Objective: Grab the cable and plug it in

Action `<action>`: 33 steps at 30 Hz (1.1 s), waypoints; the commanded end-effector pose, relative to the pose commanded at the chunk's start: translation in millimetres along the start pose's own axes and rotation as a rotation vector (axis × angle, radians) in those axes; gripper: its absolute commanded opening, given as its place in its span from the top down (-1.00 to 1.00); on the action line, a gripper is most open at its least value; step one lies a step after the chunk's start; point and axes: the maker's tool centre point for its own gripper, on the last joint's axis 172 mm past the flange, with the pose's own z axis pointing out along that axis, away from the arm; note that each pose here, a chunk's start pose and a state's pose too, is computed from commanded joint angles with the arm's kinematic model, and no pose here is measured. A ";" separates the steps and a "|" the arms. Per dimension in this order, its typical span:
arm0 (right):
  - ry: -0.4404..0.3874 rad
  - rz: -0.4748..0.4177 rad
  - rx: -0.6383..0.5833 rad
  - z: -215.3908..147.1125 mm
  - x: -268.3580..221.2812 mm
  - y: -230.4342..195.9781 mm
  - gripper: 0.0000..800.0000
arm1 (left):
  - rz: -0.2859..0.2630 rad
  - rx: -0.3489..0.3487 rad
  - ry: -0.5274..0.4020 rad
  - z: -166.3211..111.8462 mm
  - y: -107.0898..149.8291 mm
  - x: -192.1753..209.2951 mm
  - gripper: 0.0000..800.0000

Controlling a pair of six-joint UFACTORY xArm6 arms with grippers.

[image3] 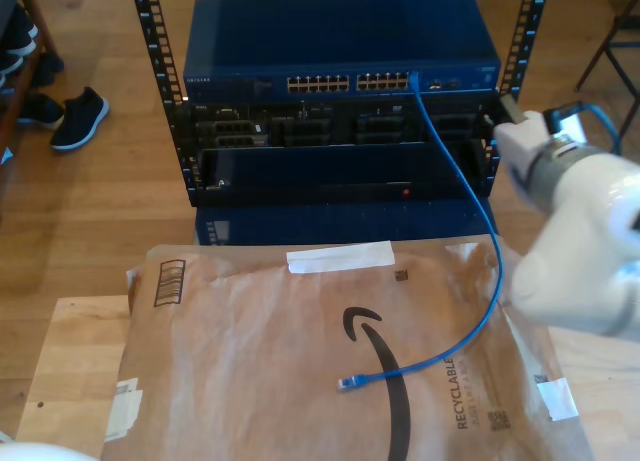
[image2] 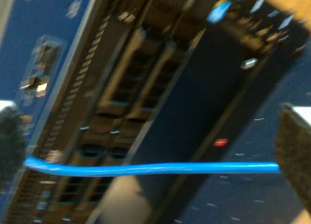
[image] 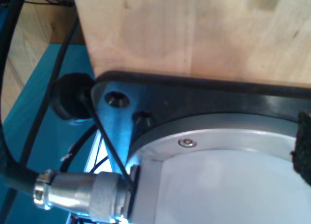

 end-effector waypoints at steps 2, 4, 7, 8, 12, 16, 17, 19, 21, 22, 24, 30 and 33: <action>-0.003 -0.039 -0.030 -3.1 11.5 8.8 -0.98 | -0.001 -0.001 0.000 0.1 -0.2 0.0 -1.00; -0.018 -0.065 -0.080 -4.0 21.5 22.8 -0.99 | -0.001 -0.001 0.000 0.1 -0.2 0.0 -1.00; -0.057 -0.093 -0.188 -10.5 38.7 48.4 -0.99 | -0.001 -0.001 0.000 0.1 -0.2 0.0 -1.00; -0.073 -0.113 -0.225 -14.5 41.0 56.0 -0.99 | -0.001 -0.001 0.000 0.1 -0.2 0.0 -1.00; -0.072 -0.127 -0.347 -44.9 71.2 92.1 -0.99 | -0.002 -0.001 0.001 -0.6 -0.2 0.5 -1.00; -0.085 -0.113 -0.478 -77.0 83.8 140.5 -0.99 | -0.001 -0.001 0.000 0.1 -0.2 0.0 -1.00; -0.083 -0.097 -0.510 -86.5 87.2 155.8 -0.99 | 0.000 0.000 0.000 0.0 0.0 0.0 -1.00; -0.083 -0.060 -0.593 -112.4 93.1 191.8 -0.99 | -0.002 -0.001 0.001 -0.6 -0.2 0.5 -1.00; -0.116 -0.048 -0.712 -145.0 87.3 232.7 -0.99 | -0.001 -0.001 0.000 0.1 -0.2 0.0 -1.00; -0.140 -0.051 -0.774 -162.4 83.1 251.7 -0.99 | -0.001 -0.001 0.000 0.1 -0.2 0.0 -1.00; -0.181 -0.028 -0.879 -194.1 78.8 283.2 -0.99 | -0.001 -0.001 0.000 0.1 -0.2 0.0 -1.00; -0.288 0.065 -1.065 -270.5 45.8 389.0 -0.99 | -0.001 -0.001 0.000 0.1 -0.2 0.0 -1.00; -0.305 0.065 -1.065 -288.8 30.8 428.5 -0.99 | 0.000 0.000 0.000 0.0 0.0 0.0 -1.00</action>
